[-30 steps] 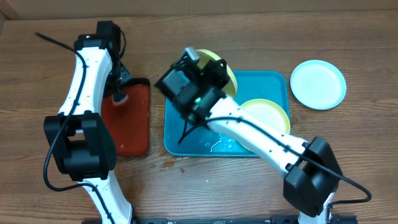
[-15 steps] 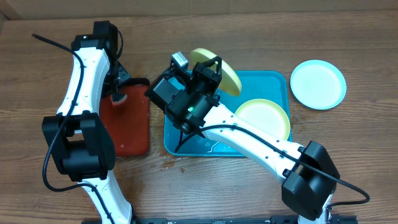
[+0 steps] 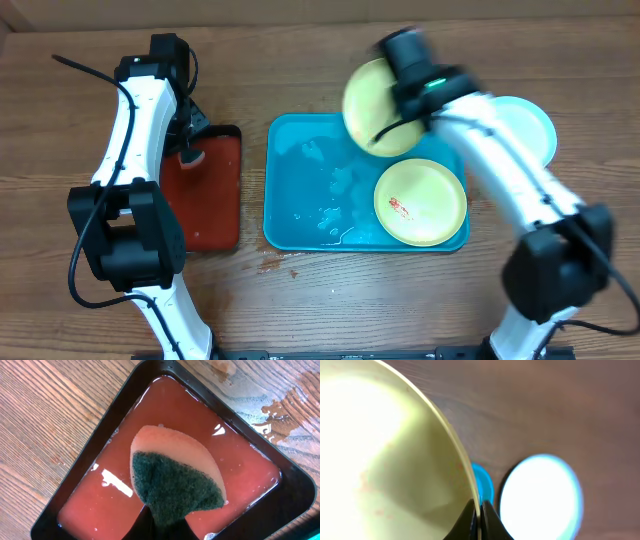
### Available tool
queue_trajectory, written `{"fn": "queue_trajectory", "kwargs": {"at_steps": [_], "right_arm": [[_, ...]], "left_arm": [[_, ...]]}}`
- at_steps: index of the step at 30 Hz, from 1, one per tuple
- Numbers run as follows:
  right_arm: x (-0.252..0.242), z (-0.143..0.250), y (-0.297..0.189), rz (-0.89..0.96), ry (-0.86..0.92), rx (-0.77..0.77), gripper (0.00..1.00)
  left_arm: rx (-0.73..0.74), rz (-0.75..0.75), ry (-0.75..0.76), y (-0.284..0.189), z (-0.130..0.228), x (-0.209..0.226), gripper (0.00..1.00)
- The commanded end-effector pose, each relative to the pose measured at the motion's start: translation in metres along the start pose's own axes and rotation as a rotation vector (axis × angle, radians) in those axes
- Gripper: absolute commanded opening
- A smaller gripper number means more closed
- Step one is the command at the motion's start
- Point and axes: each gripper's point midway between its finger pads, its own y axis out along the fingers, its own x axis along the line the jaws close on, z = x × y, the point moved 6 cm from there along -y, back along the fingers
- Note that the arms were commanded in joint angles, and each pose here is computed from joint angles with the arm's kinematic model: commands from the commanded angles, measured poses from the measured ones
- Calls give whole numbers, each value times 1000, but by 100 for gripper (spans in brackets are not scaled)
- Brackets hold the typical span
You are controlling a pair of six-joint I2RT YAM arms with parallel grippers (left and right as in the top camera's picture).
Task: Clean dirty plates on tray and stack at the side
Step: 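Carry the yellow plate right and stack it on the white plate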
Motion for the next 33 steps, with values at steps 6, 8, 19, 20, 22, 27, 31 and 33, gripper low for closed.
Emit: {"fn": "queue_trajectory", "kwargs": {"at_steps": [6,8,19,20,22,27,31,33], "right_arm": [[-132,52,40,-272,547,178,4],[-159,71,51,-235,662,215,4],[-215,121,87,-145,848,305,4],[-217,124,90,-116,844,315,4],[-218,128,95,-87,839,335,4],[-215,136,109,-80,837,377,4],[-214,138,114,-80,847,384,38],[-214,138,114,-80,846,384,55]], "left_arm": [[30,94,46,-2,2,-10,4],[35,108,48,-2,2,-11,4],[32,111,58,-2,3,-14,4],[32,112,60,-3,3,-14,4],[32,112,60,-2,3,-14,4],[32,112,60,-2,3,-14,4],[31,112,60,-3,3,-14,4],[31,112,60,-3,3,-14,4]]}}
